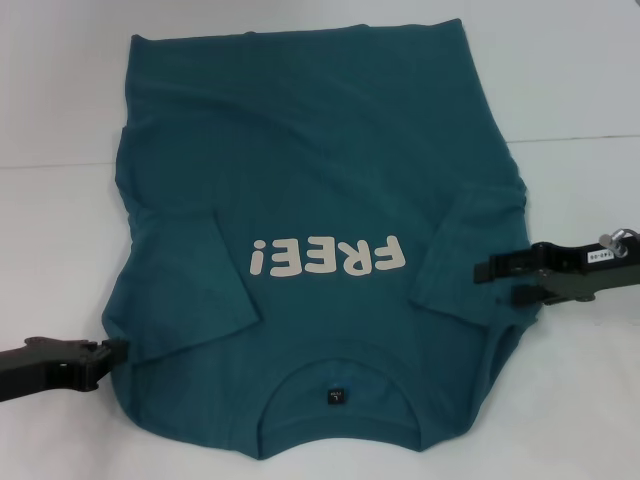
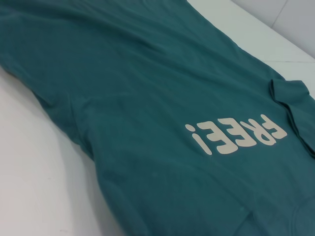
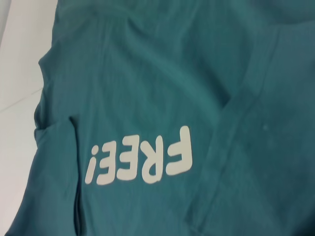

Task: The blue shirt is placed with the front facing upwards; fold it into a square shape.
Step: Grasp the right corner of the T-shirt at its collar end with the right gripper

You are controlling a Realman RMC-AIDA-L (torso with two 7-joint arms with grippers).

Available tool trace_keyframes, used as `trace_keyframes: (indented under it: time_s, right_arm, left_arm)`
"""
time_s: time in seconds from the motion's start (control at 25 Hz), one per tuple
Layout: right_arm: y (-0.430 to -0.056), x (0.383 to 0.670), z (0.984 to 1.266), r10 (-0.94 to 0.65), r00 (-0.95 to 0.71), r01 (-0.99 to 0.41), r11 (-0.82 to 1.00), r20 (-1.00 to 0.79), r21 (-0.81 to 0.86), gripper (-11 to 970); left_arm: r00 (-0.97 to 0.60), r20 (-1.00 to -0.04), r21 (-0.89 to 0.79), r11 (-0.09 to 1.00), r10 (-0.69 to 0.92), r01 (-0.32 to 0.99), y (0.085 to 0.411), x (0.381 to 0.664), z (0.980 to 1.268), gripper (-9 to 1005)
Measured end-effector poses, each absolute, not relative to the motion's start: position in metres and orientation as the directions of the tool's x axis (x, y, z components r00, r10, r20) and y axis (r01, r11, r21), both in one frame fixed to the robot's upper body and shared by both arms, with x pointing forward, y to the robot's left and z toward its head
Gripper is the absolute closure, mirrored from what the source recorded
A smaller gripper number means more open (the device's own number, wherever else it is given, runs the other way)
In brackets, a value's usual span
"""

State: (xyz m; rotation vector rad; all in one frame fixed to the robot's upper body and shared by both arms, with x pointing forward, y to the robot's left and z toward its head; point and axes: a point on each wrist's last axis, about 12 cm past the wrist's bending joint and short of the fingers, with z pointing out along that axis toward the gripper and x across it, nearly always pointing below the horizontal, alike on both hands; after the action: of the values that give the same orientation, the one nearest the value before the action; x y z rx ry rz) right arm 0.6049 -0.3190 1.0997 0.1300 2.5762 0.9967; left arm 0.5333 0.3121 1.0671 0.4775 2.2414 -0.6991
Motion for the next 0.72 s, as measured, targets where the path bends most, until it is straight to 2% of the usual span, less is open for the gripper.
trace_keyframes:
  time_s: [0.44,0.72]
  right_arm:
    - [-0.314,0.614,1.107,0.224,-0.913,-0.074,0.732,-0.342,0.677,105]
    - [-0.345,0.592,1.106,0.260,-0.915,-0.036,0.711,-0.310,0.703,106]
  left_arm:
    - [-0.663,-0.738,-0.333,0.784,0.129,0.523,0.312,0.535,1.068,994]
    - [-0.664,-0.736,-0.334,0.786,0.128,0.521,0.313,0.533,1.067,993]
